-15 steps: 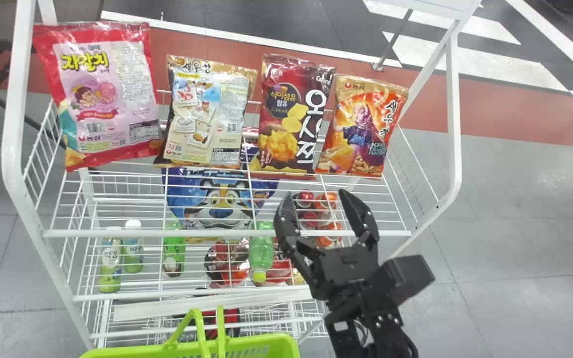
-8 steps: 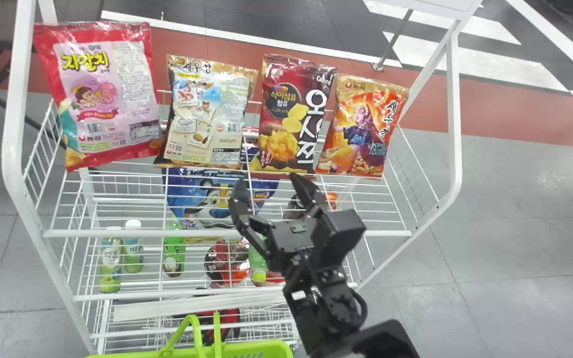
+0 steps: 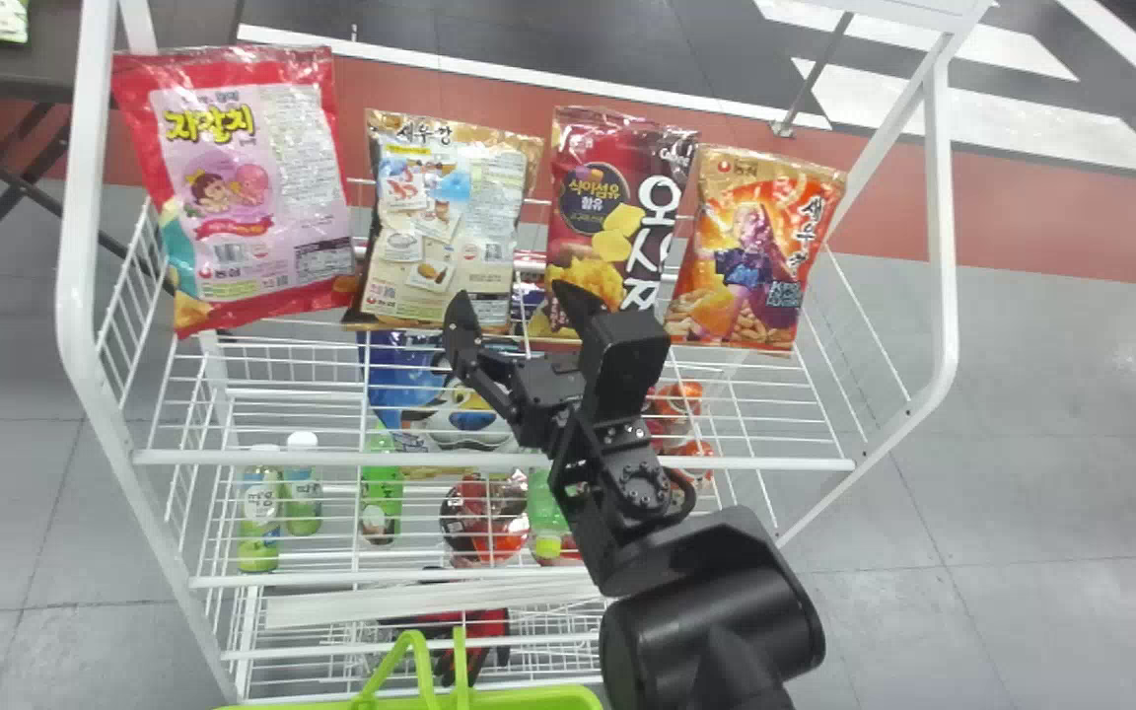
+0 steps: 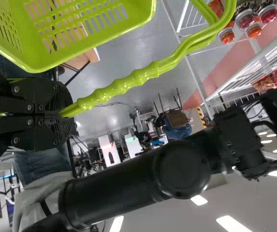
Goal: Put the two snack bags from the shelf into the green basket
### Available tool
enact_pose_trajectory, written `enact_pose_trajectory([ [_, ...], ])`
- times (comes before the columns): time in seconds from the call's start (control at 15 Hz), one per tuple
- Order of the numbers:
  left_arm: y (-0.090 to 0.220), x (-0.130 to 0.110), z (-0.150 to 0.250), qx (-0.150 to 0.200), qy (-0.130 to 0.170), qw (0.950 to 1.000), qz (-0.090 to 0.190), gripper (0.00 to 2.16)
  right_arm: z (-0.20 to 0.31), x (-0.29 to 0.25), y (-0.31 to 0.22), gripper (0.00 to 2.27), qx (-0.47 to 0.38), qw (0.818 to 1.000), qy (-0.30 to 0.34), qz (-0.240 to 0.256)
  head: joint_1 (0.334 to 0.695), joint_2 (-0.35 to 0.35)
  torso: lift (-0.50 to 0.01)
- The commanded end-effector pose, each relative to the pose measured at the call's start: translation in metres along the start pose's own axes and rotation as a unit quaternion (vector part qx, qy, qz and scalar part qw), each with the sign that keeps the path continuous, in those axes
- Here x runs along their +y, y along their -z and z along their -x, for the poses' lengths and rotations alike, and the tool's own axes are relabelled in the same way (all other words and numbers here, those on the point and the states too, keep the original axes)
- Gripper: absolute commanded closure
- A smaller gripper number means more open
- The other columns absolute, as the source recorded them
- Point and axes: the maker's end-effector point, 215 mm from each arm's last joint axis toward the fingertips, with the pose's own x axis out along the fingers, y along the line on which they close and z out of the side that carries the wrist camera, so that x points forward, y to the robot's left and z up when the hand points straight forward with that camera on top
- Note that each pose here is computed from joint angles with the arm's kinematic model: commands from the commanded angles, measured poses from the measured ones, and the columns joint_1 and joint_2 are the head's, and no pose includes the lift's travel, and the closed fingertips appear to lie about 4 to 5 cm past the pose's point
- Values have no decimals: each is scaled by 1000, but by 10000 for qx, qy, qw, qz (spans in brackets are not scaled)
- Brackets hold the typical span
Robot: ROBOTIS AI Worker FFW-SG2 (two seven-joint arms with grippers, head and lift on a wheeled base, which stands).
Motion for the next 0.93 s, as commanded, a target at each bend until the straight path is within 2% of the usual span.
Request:
enact_pose_trajectory([
  [0.0, -5, 3, -1, -16, -5, 10000, -26, 2111, -17, -2, -2, 154, 12, 9999, -23, -109, 695, -275, -6],
  [0.4, -17, 11, -6, -4, -31, 9999, -98, 2111, -45, 15, -6, 181, 256, 9973, -444, -520, 695, -235, -6],
  [0.73, -21, 15, -5, -13, -52, 9999, -115, 2111, -70, 23, -16, 184, 249, 9975, -509, -411, 695, -205, -6],
  [0.8, -21, 15, -5, -21, -44, 9999, -113, 2111, -74, 23, -13, 211, 308, 9975, -520, -363, 695, -199, -6],
  [0.87, -23, 15, -4, -42, -38, 9999, -114, 2111, -76, 25, -7, 360, 430, 9968, -572, -359, 695, -194, -6],
])
